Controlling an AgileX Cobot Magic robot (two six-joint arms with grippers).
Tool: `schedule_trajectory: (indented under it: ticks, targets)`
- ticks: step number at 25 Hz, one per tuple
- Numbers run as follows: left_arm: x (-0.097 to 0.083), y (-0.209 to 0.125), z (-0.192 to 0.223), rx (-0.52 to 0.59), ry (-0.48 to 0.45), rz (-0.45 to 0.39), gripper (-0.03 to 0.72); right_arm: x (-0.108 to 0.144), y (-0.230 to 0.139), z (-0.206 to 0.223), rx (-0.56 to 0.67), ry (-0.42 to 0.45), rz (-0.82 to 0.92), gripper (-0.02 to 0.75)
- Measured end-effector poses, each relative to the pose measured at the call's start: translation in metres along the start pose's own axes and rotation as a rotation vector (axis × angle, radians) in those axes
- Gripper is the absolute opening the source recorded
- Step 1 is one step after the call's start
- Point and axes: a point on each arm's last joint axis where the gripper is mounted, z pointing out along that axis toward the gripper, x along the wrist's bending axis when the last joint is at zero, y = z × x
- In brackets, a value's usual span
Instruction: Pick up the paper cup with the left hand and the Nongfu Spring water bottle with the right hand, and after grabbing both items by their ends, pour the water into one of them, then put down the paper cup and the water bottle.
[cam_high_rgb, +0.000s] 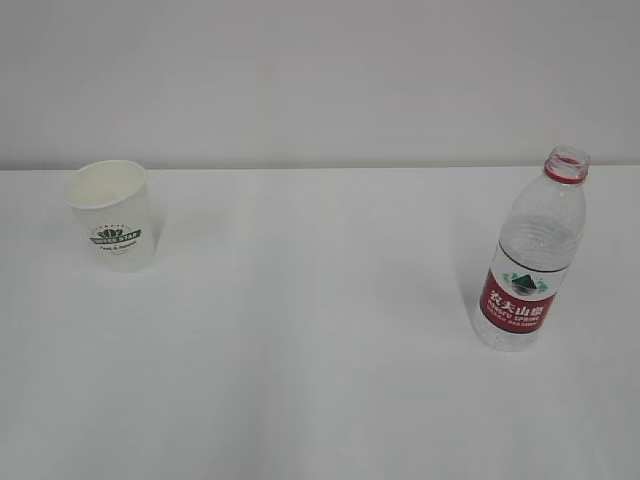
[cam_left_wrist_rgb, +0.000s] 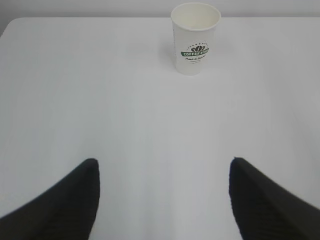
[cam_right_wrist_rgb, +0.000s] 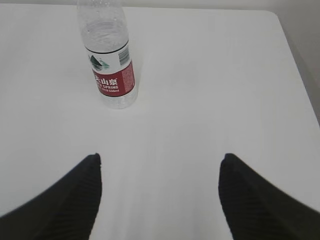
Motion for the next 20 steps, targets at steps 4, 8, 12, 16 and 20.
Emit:
schedule_trajectory:
  ticks: [4, 8, 12, 16, 20]
  targets:
    - [0.0000, 0.0000, 0.0000, 0.000, 0.000, 0.000, 0.587, 0.0000, 0.0000, 0.0000, 0.000, 0.000, 0.000, 0.549]
    - [0.0000, 0.0000, 0.0000, 0.000, 0.000, 0.000, 0.585, 0.0000, 0.0000, 0.0000, 0.000, 0.000, 0.000, 0.549]
    - [0.0000, 0.0000, 0.0000, 0.000, 0.000, 0.000, 0.583, 0.0000, 0.0000, 0.0000, 0.000, 0.000, 0.000, 0.549]
    - [0.0010, 0.0001, 0.0000, -0.001, 0.010, 0.005, 0.583, 0.0000, 0.0000, 0.0000, 0.000, 0.000, 0.000, 0.549]
    - [0.0044, 0.0018, -0.0011, -0.015, 0.049, 0.026, 0.580, 0.0000, 0.0000, 0.0000, 0.000, 0.000, 0.000, 0.549]
